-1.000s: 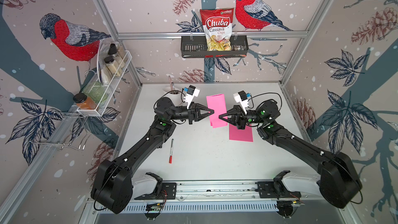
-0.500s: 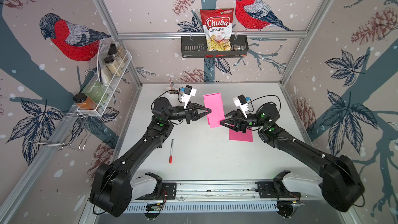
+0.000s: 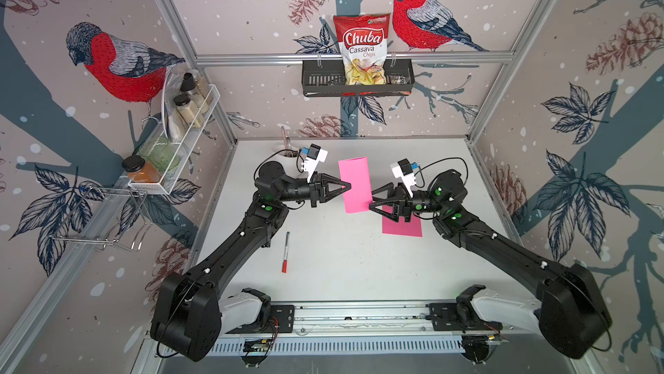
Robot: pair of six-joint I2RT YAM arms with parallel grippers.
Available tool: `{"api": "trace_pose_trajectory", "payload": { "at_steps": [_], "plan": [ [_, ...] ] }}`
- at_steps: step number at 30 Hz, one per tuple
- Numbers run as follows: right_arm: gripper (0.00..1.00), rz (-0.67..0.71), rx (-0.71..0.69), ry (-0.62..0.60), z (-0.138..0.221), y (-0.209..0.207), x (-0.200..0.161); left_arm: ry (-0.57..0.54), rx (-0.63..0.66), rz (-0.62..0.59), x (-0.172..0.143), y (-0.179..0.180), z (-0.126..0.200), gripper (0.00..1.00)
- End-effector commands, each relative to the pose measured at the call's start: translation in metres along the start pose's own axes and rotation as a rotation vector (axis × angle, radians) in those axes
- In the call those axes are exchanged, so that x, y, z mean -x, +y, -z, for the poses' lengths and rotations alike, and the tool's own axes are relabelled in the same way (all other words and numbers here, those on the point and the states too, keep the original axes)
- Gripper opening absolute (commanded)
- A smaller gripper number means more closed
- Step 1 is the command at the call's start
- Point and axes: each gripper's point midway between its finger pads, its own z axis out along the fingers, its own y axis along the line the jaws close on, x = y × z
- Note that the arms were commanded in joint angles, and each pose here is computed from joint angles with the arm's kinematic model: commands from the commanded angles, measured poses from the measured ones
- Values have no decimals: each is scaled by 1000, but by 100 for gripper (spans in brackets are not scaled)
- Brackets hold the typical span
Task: Fold the square paper along the opposite sides
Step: Smooth out the paper at the center of the board.
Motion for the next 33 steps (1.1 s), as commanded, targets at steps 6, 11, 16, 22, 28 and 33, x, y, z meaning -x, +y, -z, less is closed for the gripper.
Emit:
{"api": "trace_pose_trajectory", "payload": {
  "at_steps": [6,11,16,22,28,33],
  "plan": [
    [72,427,-633,-169,33,-59,-23,326,462,192,-102,112,15,0],
    [58,592,-742,-155,32,-74,-54,514,675,268,-156,153,34,0],
    [48,594,-718,9,8,-94,-104,703,691,333,-202,175,27,0],
    [46,559,-681,150,-15,-111,-145,895,719,372,-244,198,27,0],
    [46,520,-672,272,-35,-135,-184,964,775,353,-254,218,36,0],
    [45,523,-684,371,-39,-152,-217,966,768,338,-252,220,34,0]
  ]
}}
